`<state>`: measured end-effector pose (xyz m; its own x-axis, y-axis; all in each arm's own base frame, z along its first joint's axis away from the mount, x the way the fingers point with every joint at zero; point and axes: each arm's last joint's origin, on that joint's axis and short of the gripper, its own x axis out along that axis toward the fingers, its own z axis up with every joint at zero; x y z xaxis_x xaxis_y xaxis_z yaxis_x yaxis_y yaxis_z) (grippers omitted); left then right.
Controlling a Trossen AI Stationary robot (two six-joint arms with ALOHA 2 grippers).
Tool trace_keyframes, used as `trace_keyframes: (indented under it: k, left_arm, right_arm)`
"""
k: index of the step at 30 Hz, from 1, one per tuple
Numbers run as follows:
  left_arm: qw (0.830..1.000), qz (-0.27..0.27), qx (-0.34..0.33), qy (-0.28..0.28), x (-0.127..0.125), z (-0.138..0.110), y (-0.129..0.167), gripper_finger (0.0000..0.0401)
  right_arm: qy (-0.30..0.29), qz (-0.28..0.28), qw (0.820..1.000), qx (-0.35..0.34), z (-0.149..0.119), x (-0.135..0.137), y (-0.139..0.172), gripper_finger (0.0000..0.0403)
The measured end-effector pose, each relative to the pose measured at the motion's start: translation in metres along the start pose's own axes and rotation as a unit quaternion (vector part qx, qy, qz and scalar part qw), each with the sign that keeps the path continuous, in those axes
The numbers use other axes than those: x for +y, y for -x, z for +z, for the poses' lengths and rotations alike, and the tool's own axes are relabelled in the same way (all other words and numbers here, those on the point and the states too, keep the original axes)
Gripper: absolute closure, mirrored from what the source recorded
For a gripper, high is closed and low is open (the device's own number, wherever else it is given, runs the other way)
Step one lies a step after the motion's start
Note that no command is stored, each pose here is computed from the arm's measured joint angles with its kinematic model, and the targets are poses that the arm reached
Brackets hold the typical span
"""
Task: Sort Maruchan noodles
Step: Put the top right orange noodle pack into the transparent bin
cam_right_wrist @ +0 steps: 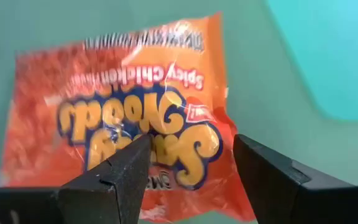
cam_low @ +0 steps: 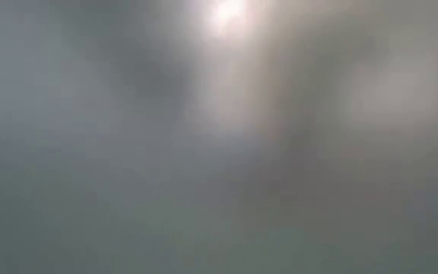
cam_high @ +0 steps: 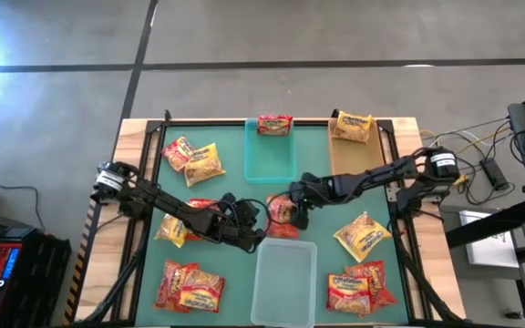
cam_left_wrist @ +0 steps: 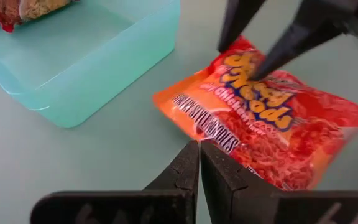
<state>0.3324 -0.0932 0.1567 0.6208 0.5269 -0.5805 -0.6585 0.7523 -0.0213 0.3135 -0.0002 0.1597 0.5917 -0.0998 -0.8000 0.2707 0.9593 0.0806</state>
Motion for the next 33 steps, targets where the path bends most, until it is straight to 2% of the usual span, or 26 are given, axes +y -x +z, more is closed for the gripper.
trace_keyframes:
  k: [4,8,13,16,20,26,33]
  left_arm:
    - [1.0,-0.002,-0.002,0.0,-0.001,0.001,0.0,0.0401]
    - [1.0,-0.011,-0.006,0.008,-0.002,0.002,0.0,0.0401]
    - [0.996,-0.071,-0.01,0.052,-0.007,0.014,-0.006,0.0401]
    - [0.992,-0.109,-0.02,0.052,-0.01,0.02,-0.016,0.0401]
    - [0.989,-0.141,0.001,0.044,-0.012,0.014,-0.035,0.0401]
    - [0.991,-0.128,0.021,0.039,-0.007,0.006,-0.051,0.0401]
    - [0.993,-0.114,0.039,0.02,-0.004,0.002,-0.051,0.0401]
  right_arm:
    - [0.0,0.011,1.0,0.01,0.01,0.002,0.014,0.0184]
    - [0.009,0.013,0.998,0.064,0.003,0.003,0.026,0.0184]
    - [0.017,-0.001,0.994,0.111,-0.01,-0.001,0.029,0.0184]
    - [0.028,-0.004,0.992,0.126,-0.019,-0.003,0.026,0.0184]
    - [0.029,-0.01,0.989,0.148,-0.032,-0.006,0.022,0.0184]
    - [0.009,-0.014,0.989,0.15,-0.042,-0.009,0.019,0.0184]
    - [-0.037,-0.011,0.992,0.122,-0.049,-0.01,0.012,0.0184]
